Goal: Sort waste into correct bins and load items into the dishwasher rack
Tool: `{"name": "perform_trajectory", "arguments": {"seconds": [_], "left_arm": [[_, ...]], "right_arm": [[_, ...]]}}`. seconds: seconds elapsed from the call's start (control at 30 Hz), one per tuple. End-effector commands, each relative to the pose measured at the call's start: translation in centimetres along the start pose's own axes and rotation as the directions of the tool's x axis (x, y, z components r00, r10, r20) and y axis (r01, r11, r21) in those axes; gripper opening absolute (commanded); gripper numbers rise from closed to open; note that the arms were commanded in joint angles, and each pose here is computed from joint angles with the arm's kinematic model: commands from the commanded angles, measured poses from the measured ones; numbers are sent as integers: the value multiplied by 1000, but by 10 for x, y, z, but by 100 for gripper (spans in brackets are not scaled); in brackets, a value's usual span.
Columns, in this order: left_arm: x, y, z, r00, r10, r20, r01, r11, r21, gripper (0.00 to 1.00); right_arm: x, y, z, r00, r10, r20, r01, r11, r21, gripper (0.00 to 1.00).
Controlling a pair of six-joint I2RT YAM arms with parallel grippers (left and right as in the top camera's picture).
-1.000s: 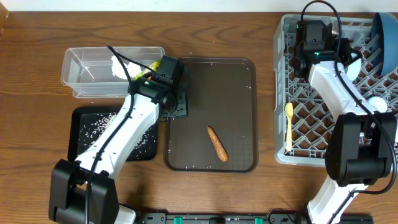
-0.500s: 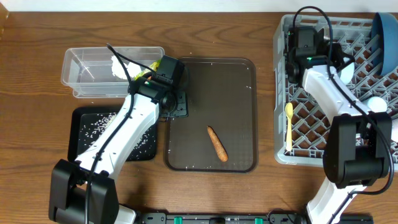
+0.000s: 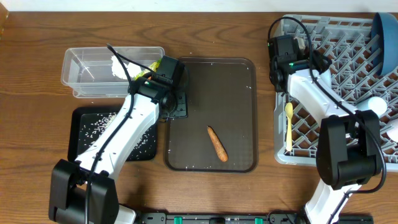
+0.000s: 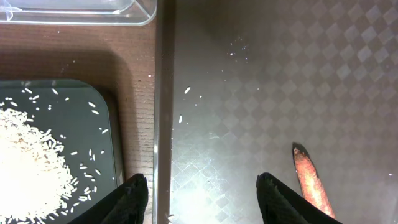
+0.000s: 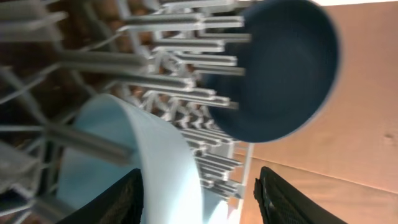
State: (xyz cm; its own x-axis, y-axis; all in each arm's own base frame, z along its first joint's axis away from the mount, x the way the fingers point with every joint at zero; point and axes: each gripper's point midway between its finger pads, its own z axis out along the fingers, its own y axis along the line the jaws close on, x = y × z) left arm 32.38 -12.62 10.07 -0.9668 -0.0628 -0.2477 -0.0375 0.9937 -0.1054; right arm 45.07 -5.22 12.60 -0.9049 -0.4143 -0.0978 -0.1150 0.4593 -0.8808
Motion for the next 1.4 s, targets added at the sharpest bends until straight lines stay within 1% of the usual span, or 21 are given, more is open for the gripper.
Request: {"name": "perform_trajectory", "arguments": {"seconds": [0.0, 0.13, 0.2, 0.27, 0.37, 0.47, 0.5, 0.53, 0.6, 0.67, 0.9, 1.03, 1.2, 1.37], "left_arm": [[-2, 2, -1, 1000, 1, 1, -1, 1000, -10, 59], [-2, 2, -1, 1000, 2, 1, -2, 1000, -10, 59], [-2, 2, -1, 1000, 2, 2, -2, 1000, -10, 64], [-2, 2, -1, 1000, 2, 2, -2, 1000, -10, 66], [-2, 2, -1, 1000, 2, 2, -2, 1000, -9, 71], [-2, 1, 0, 1000, 4, 3, -4, 1000, -8, 71], [-2, 0, 0, 1000, 4, 1, -4, 1000, -7, 71], [-1, -3, 1, 1000, 0, 1, 0, 1000, -5, 71], [1, -10, 4, 1000, -15, -2, 15, 1000, 0, 71], [6, -19, 8, 1000, -29, -11, 29, 1000, 3, 71], [35, -61, 26, 994, -85, -64, 85, 996, 6, 71], [54, -81, 37, 992, -77, -97, 77, 997, 0, 71], [78, -103, 55, 985, -115, -131, 114, 993, -18, 71], [91, -118, 67, 987, -73, -145, 73, 997, -10, 72]], "right_arm": [[-3, 23, -1, 997, 70, 20, -67, 992, -110, 57], [-10, 26, -11, 989, 132, 63, -115, 969, -218, 58], [-17, 22, -22, 980, 172, 103, -136, 949, -286, 59], [-23, 17, -36, 965, 216, 147, -151, 921, -359, 63], [-33, 13, -63, 933, 287, 217, -145, 851, -505, 67], [-40, 15, -98, 892, 356, 278, -83, 734, -674, 83], [-42, 18, -107, 883, 370, 289, -61, 701, -711, 89], [-42, 21, -119, 873, 383, 301, -29, 658, -753, 99], [-42, 27, -135, 863, 397, 313, 19, 593, -805, 99], [-40, 32, -144, 863, 398, 313, 47, 552, -832, 99], [-36, 36, -144, 873, 384, 302, 51, 543, -838, 99], [-36, 36, -144, 872, 385, 303, 51, 544, -838, 99], [-36, 36, -144, 872, 386, 303, 51, 544, -838, 99], [-36, 36, -144, 872, 386, 302, 50, 543, -838, 99]]}}
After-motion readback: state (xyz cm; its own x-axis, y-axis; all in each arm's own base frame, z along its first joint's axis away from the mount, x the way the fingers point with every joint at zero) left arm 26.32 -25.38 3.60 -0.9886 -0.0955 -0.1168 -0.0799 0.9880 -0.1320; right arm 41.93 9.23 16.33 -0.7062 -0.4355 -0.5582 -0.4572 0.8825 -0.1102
